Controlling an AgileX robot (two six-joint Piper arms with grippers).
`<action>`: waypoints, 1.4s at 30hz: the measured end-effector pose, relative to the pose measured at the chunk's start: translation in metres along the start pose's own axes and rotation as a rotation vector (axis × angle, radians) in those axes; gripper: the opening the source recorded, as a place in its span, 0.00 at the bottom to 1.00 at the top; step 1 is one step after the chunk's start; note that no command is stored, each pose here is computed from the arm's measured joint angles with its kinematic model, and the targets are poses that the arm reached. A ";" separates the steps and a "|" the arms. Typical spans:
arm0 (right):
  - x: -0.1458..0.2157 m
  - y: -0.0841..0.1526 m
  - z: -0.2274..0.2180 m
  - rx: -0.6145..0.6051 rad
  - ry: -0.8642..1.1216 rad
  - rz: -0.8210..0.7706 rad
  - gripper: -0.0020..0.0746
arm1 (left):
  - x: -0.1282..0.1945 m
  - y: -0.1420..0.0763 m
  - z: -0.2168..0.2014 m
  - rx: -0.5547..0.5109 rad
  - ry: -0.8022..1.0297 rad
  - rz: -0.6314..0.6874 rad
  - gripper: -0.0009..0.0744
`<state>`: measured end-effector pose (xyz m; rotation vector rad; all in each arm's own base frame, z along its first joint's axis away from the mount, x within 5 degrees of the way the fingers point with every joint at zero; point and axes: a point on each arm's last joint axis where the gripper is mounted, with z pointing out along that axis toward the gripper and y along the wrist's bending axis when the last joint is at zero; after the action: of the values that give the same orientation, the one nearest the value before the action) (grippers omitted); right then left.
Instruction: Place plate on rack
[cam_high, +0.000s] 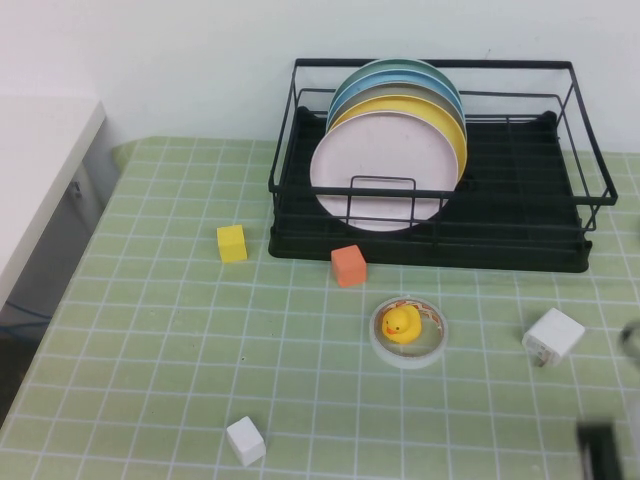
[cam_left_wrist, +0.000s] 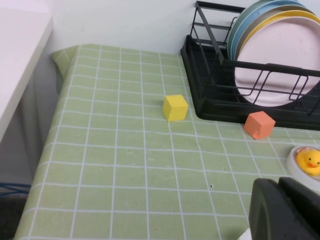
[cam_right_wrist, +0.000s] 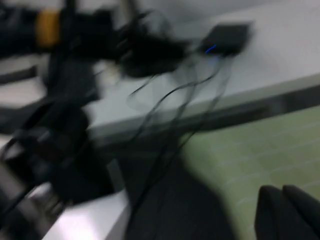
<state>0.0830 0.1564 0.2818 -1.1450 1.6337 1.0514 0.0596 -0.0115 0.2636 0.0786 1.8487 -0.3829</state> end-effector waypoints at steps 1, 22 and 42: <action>0.005 0.003 0.000 -0.038 0.049 -0.007 0.02 | 0.000 0.000 0.000 0.000 0.000 0.000 0.01; 0.049 -0.014 -0.080 0.557 0.666 0.028 0.02 | 0.000 0.000 0.000 0.000 -0.003 0.003 0.01; 0.061 0.013 -0.142 0.727 0.171 -0.023 0.02 | -0.001 0.001 0.000 -0.008 -0.010 0.022 0.01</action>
<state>0.0331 0.0110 0.2655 -0.7639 1.8995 0.2807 0.0601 -0.0107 0.2641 0.0913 1.8381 -0.3599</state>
